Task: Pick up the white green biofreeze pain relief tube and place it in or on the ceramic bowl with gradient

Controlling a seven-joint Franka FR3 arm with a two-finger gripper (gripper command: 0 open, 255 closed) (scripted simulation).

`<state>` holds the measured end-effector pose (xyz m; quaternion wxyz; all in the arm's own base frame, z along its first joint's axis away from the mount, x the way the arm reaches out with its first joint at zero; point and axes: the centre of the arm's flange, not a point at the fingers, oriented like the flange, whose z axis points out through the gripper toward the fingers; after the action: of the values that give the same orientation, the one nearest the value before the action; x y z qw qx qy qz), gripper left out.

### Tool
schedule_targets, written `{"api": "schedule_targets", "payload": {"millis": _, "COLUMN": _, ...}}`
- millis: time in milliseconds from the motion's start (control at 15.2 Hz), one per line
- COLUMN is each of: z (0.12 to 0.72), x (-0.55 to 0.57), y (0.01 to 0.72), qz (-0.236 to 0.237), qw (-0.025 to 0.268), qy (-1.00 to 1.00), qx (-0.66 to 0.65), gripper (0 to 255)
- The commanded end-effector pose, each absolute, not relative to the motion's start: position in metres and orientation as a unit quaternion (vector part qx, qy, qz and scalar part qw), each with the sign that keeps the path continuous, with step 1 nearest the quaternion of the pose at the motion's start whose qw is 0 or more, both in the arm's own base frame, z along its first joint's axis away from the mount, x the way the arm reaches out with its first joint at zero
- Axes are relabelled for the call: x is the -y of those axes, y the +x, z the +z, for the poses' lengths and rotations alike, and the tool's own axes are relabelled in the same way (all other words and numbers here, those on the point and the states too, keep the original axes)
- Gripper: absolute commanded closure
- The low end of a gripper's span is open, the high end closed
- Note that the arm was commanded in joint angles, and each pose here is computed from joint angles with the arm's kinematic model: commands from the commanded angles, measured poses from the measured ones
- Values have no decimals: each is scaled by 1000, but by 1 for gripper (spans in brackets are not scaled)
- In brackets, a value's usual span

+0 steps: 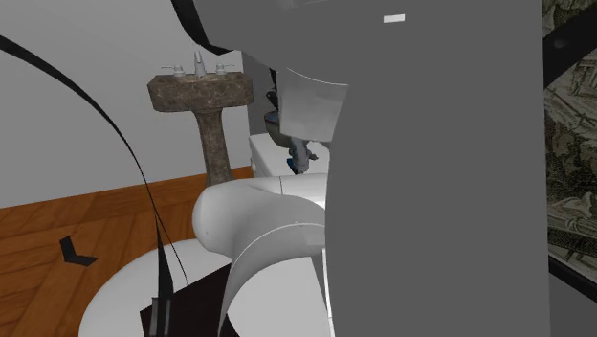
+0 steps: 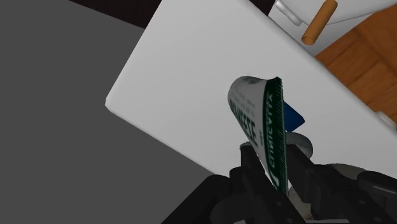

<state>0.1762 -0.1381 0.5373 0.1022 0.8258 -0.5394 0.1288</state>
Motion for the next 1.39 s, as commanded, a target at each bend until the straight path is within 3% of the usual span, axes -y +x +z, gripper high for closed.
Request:
{"api": "schedule_targets", "payload": {"millis": 0, "z": 548, "x": 137, "y": 177, "qz": 129, "qw": 102, "qy": 826, "qx": 539, "gripper": 255}}
{"api": "schedule_targets", "payload": {"millis": 1320, "z": 654, "x": 137, "y": 177, "qz": 129, "qw": 102, "qy": 826, "qx": 539, "gripper": 255}}
